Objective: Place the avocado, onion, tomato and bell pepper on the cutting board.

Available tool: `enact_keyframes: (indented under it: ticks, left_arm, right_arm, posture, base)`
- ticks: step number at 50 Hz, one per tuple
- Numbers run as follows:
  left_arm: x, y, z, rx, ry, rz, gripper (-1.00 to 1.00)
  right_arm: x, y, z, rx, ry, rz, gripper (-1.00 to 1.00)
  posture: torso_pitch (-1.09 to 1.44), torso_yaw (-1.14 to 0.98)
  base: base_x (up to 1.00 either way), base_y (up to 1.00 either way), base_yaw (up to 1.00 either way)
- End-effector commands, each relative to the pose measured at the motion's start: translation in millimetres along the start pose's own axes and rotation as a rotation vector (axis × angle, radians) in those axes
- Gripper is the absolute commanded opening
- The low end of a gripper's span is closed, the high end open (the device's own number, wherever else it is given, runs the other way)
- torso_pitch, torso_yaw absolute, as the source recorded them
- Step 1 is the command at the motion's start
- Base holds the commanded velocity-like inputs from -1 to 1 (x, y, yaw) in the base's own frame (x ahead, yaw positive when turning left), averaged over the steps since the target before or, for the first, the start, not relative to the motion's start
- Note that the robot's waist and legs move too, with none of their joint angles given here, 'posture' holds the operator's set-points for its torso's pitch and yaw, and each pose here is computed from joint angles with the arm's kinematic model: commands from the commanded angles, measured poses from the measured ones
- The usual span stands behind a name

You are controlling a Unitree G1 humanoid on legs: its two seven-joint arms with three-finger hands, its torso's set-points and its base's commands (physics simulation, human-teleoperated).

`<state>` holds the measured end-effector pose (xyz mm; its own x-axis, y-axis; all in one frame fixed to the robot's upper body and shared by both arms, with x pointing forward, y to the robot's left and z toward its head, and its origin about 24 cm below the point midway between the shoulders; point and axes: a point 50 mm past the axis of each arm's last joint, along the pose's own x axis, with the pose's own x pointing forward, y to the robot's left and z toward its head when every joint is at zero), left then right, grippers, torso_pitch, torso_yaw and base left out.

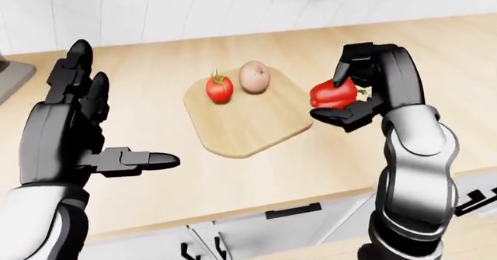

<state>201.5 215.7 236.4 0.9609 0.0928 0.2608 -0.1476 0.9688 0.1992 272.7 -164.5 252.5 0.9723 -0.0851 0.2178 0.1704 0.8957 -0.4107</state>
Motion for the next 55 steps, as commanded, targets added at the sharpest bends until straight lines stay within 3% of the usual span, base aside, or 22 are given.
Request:
enact_keyframes:
  ticks: [1, 12, 20, 30, 35, 50, 55]
  left_arm:
    - [-2.1, 1.4, 13.5, 0.009, -0.088, 0.016, 1.0]
    - [-5.6, -0.3, 7.6, 0.012, -0.075, 0.017, 1.0]
    - [-5.4, -2.0, 6.6, 0.002, -0.076, 0.01, 1.0]
    - [-5.3, -6.6, 3.8, -0.009, -0.076, 0.008, 1.0]
    - [-10.6, -4.8, -2.0, -0.01, -0.072, 0.006, 1.0]
    - [-14.3, 5.9, 3.2, -0.001, -0.089, 0.022, 1.0]
    - [-14.7, 2.9, -0.4, 0.003, -0.078, 0.017, 1.0]
  right_arm:
    - [2.5, 2.0, 16.9, -0.01, -0.092, 0.001, -1.0]
    - [34.9, 47.4, 37.8, -0.001, -0.153, 0.141, -1.0]
    - [43.4, 72.5, 44.8, -0.004, -0.177, 0.205, -1.0]
    - [38.9, 100.7, 51.8, 0.025, -0.188, 0.305, -1.0]
    - [19.9, 114.1, 55.7, 0.032, -0.204, 0.352, -1.0]
    - [16.2, 135.5, 42.7, 0.03, -0.195, 0.414, -0.99]
    - [16.5, 139.0, 35.6, 0.038, -0.188, 0.42, -0.85]
  posture:
    - [0.0, 0.0]
    - [0.0, 0.0]
    - [0.0, 0.0]
    - [0.0, 0.0]
    - [0.0, 0.0]
    - [0.0, 0.0]
    - [0.0, 0.0]
  base:
    - [0.0, 0.0, 0.0]
    - [0.0, 0.0, 0.0]
    - [0.0, 0.0, 0.0]
    - [0.0, 0.0, 0.0]
    - [0.0, 0.0, 0.0]
    - [0.0, 0.0, 0.0]
    - [0.0, 0.0, 0.0]
